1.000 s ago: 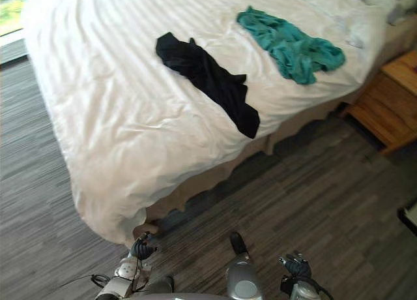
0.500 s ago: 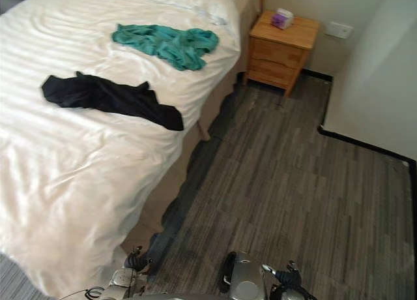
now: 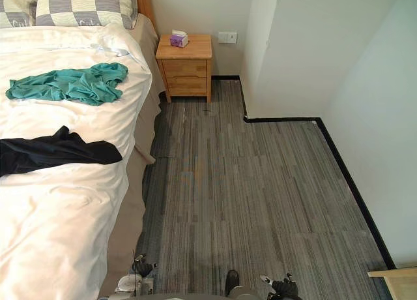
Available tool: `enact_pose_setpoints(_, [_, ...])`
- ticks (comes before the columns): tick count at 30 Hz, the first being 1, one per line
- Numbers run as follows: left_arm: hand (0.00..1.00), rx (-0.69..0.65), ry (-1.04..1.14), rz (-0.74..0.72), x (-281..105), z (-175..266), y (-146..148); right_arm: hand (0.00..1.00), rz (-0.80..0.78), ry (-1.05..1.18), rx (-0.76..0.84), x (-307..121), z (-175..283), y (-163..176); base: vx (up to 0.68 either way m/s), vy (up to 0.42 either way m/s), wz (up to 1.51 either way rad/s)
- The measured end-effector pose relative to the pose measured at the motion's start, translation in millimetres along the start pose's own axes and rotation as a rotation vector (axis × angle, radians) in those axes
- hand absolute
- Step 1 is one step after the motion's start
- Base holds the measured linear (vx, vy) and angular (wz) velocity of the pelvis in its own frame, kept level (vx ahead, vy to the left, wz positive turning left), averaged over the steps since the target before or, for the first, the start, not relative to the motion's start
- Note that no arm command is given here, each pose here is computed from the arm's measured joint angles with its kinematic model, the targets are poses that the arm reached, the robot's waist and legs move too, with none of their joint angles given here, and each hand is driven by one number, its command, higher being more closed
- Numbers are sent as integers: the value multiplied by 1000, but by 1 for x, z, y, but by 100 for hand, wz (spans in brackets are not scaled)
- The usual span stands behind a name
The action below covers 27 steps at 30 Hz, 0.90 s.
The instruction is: Tidy the bed and pick cloth on bed and put in laundry
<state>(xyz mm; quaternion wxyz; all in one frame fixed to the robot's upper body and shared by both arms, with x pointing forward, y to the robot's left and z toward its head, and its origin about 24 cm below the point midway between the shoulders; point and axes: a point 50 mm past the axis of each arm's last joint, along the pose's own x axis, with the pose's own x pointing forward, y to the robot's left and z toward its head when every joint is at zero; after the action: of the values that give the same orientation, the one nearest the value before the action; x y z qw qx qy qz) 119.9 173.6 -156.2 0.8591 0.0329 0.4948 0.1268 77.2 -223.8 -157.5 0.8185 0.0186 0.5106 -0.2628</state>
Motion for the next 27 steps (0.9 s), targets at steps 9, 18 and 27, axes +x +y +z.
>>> enact_pose_setpoints(9, [0,-120,50,76,-3,-17,21,0,29,42,79,-2,-8,7,-64,-6,4])
enact_pose_setpoints(18, [0,-200,-47,85,-5,3,20,0,50,-4,30,4,12,2,74,-69,-52])
enact_pose_setpoints(27, [0,-140,-75,66,-3,11,20,0,69,4,43,2,8,9,337,137,-1])
